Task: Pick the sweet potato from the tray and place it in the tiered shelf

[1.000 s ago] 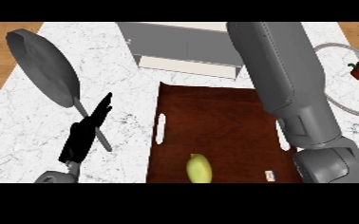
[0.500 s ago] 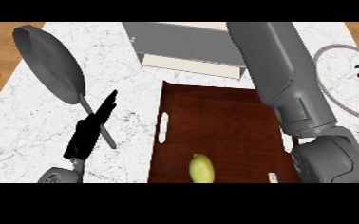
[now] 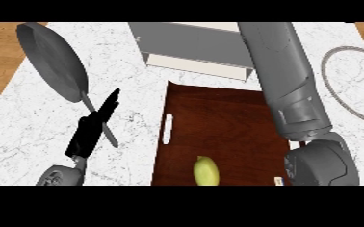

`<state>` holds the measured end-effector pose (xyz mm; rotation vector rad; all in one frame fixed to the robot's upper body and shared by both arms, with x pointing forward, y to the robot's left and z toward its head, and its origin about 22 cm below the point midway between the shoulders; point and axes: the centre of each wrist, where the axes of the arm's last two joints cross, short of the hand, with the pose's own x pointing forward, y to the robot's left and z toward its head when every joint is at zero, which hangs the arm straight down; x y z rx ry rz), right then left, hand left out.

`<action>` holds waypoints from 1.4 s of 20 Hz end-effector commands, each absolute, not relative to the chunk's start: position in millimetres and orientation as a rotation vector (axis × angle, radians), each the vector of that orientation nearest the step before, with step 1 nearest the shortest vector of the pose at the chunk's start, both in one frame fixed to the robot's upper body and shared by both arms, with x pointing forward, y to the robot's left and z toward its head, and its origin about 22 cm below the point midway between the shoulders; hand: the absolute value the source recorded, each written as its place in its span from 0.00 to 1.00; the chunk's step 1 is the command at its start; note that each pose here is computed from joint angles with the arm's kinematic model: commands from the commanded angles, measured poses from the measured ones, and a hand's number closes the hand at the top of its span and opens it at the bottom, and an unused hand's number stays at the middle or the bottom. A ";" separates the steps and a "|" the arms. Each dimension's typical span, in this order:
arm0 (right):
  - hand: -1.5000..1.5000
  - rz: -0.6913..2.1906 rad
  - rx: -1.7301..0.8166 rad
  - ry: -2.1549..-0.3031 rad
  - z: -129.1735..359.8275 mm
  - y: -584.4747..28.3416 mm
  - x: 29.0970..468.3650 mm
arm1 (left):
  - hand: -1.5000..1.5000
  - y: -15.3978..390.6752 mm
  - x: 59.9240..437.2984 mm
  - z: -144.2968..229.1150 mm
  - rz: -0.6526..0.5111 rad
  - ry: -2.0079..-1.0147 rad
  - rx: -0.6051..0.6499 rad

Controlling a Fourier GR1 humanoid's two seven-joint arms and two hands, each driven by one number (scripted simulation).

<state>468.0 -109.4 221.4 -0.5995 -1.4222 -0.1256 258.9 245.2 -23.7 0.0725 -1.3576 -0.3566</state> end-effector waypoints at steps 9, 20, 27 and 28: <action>0.00 -0.655 -0.874 -1.588 219.0 -159.7 468.4 | 0.50 247.2 237.9 -40.9 -0.294 -1.306 0.100; 0.00 -0.671 -0.903 -1.522 207.8 -245.4 411.2 | 0.50 290.8 219.9 -38.1 -0.228 -1.281 0.149; 0.00 -0.544 -0.907 -1.536 173.5 -286.3 324.9 | 0.50 282.6 235.4 -27.6 -0.253 -1.297 0.140; 0.00 -0.501 -0.930 -1.560 189.8 -287.4 313.2 | 0.50 287.2 225.9 -40.1 -0.242 -1.281 0.146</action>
